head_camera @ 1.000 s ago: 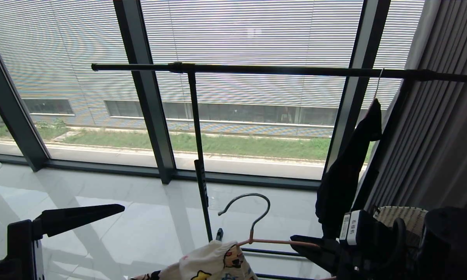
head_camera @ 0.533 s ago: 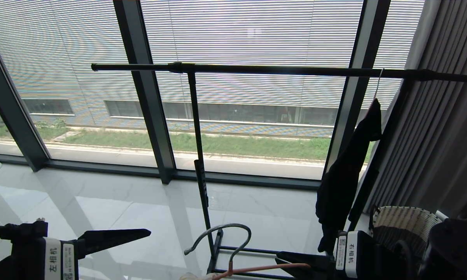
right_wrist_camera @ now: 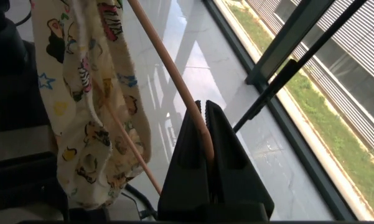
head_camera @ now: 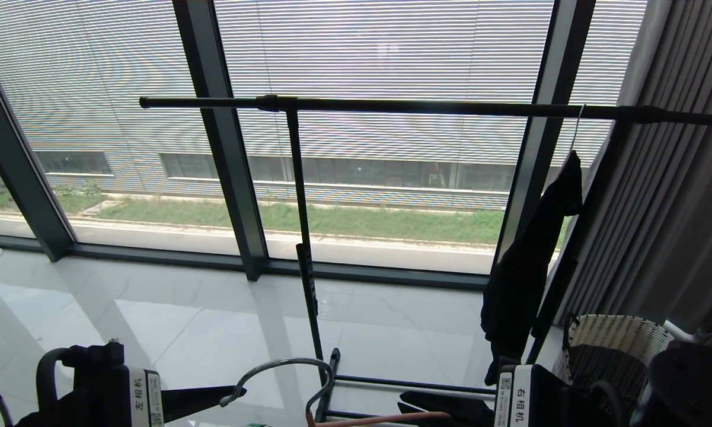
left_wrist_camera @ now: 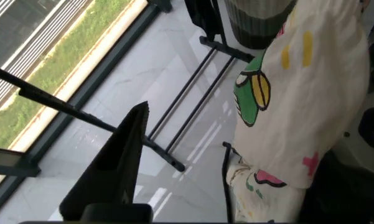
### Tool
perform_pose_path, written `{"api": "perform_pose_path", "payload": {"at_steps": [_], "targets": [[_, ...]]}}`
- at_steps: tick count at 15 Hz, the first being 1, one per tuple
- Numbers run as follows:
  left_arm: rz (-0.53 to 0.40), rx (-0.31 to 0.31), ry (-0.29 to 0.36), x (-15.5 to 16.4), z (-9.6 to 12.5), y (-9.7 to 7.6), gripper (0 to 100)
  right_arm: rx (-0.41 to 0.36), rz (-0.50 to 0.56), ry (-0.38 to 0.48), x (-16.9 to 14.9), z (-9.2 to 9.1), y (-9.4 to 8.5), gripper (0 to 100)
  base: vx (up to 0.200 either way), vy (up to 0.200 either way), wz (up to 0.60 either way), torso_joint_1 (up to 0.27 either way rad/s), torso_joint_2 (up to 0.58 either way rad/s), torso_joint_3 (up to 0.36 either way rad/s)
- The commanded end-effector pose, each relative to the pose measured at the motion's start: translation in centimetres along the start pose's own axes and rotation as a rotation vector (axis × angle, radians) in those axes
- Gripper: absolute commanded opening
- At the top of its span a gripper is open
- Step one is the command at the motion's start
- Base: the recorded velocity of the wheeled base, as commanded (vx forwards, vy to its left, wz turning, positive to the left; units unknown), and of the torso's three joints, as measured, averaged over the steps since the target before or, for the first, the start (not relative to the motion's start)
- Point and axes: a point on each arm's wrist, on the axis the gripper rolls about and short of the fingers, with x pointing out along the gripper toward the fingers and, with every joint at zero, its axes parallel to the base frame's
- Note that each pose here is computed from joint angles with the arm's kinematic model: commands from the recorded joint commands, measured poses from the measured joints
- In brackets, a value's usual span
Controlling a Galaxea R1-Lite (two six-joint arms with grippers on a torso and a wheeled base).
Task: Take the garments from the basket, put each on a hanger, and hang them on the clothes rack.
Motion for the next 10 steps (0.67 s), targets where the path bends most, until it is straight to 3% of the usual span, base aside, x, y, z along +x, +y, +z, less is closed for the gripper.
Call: {"api": "perform_pose_path", "payload": {"at_steps": [1,3,4,8,10], "targets": [[-0.010,0.001,0.011,0.2,-0.1,-0.1,0,-0.002,0.002,-0.005,0.3,0.2,0.0,0,0.000,0.000,0.00,0.000,0.00,0.000],[-0.015,0.001,0.018,0.3,-0.4,-0.2,0,-0.002,0.000,0.000,0.3,0.1,0.1,0,0.000,0.000,0.00,0.000,0.00,0.000],[-0.017,0.002,0.022,0.3,-0.5,-0.3,0,-0.003,-0.012,0.008,0.4,0.0,0.0,100,0.000,0.000,0.00,0.000,0.00,0.000],[0.000,-0.002,0.045,0.1,-1.3,-0.5,0,-0.005,-0.083,0.041,0.2,-0.5,-0.2,100,0.000,0.000,0.00,0.000,0.00,0.000],[0.092,-0.032,0.087,-0.5,-2.5,-0.3,0,0.001,-0.137,0.063,-0.1,-0.9,-0.9,100,0.000,0.000,0.00,0.000,0.00,0.000]]}}
